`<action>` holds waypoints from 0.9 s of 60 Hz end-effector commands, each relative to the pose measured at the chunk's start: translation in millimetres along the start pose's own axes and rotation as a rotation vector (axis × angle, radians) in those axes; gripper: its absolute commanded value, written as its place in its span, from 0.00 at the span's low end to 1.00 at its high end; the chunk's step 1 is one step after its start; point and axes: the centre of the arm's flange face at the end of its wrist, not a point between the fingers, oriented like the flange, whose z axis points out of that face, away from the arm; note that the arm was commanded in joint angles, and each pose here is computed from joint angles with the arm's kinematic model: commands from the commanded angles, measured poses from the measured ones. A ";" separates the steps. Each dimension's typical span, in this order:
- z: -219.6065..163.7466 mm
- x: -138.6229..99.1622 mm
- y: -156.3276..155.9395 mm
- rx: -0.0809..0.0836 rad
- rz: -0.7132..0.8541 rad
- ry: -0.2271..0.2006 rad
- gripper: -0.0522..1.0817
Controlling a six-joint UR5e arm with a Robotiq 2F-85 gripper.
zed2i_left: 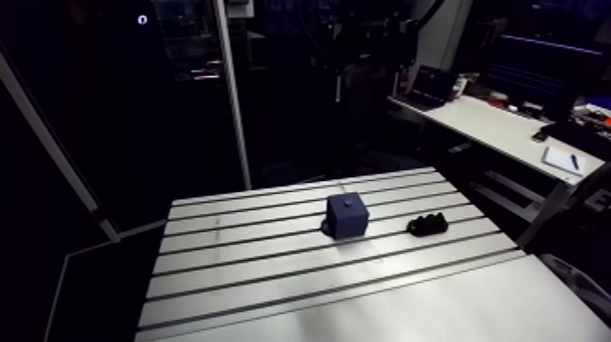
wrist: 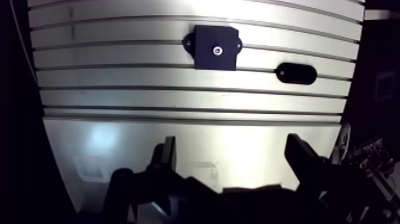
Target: Pick up the M10 bolt and insert it into the hole until fully seated.
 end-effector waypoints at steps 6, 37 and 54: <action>-43.0 -17.3 -15.1 -0.003 0.030 0.091 0.05; -32.6 -8.9 -31.5 0.004 0.003 0.072 0.05; -29.6 -3.4 -49.2 0.002 -0.025 0.066 0.05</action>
